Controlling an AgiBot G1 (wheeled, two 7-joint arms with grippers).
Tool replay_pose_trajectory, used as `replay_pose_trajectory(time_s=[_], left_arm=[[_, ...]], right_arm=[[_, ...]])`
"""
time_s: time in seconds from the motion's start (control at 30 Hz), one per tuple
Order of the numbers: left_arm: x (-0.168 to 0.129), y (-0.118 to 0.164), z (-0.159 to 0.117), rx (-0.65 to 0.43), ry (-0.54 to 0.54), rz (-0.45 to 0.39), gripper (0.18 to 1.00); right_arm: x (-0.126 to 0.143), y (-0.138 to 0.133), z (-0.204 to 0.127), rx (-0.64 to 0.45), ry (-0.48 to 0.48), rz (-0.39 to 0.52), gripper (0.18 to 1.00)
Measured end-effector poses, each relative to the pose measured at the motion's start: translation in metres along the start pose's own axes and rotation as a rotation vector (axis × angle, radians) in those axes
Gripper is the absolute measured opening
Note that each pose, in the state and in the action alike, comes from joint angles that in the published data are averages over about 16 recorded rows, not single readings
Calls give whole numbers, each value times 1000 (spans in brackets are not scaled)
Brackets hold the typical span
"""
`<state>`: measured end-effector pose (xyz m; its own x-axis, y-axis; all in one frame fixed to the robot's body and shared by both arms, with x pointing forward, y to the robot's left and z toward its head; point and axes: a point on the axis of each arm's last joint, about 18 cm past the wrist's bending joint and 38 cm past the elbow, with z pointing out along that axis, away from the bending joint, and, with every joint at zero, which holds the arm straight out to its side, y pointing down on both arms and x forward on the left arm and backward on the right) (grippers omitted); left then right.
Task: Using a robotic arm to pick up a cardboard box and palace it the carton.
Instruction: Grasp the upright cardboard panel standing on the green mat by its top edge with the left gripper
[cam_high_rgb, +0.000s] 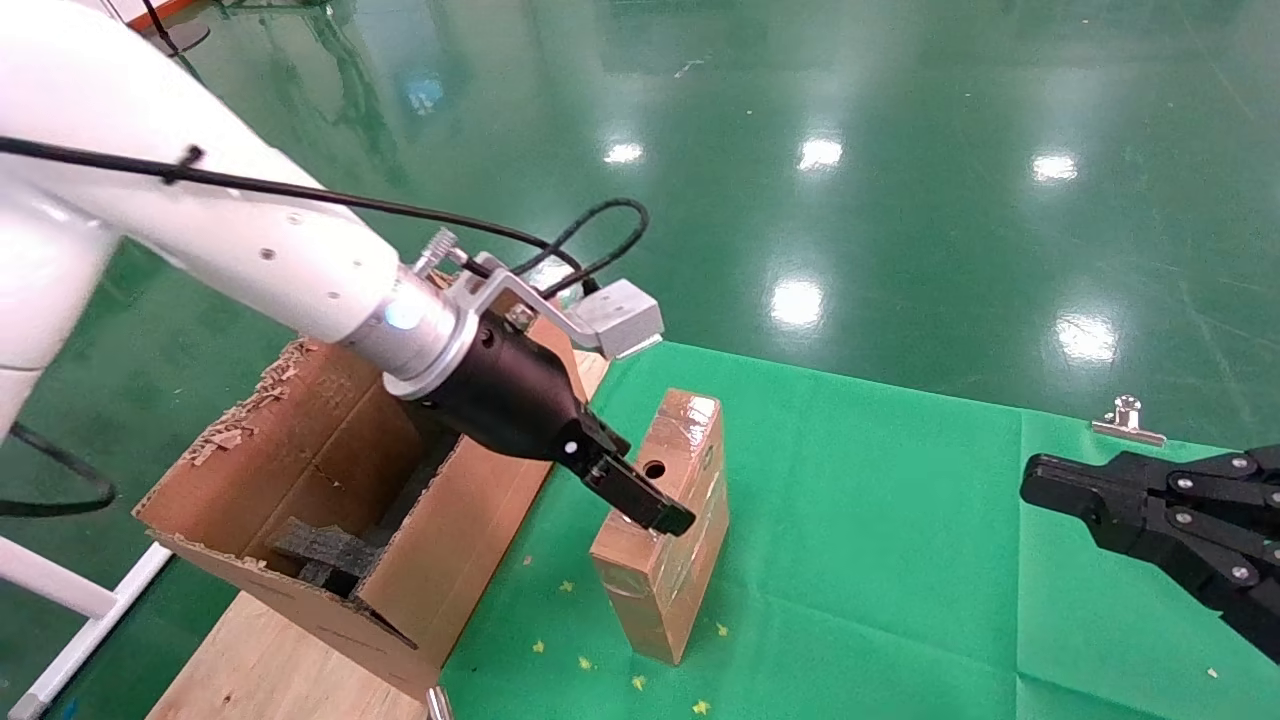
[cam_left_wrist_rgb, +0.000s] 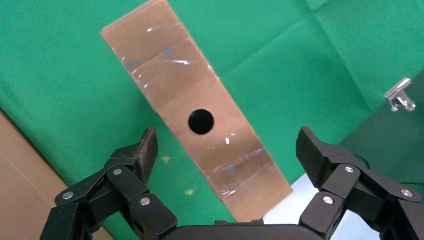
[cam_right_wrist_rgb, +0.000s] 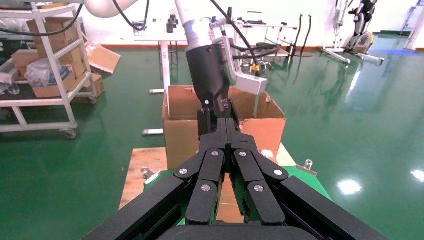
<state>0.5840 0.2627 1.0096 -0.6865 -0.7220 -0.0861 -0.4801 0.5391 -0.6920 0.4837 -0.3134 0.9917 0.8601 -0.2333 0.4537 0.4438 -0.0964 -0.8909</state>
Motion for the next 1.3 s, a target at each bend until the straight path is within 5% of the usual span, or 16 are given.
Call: replay_pose_trajectory(time_s=[0.8, 1.3], left_arm=[[7, -9, 27, -92, -24, -50, 994], [6, -8, 26, -87, -23, -52, 875]], right_arm=[[0, 0, 0, 0, 1, 0, 217], [0, 0, 0, 0, 1, 0, 421]])
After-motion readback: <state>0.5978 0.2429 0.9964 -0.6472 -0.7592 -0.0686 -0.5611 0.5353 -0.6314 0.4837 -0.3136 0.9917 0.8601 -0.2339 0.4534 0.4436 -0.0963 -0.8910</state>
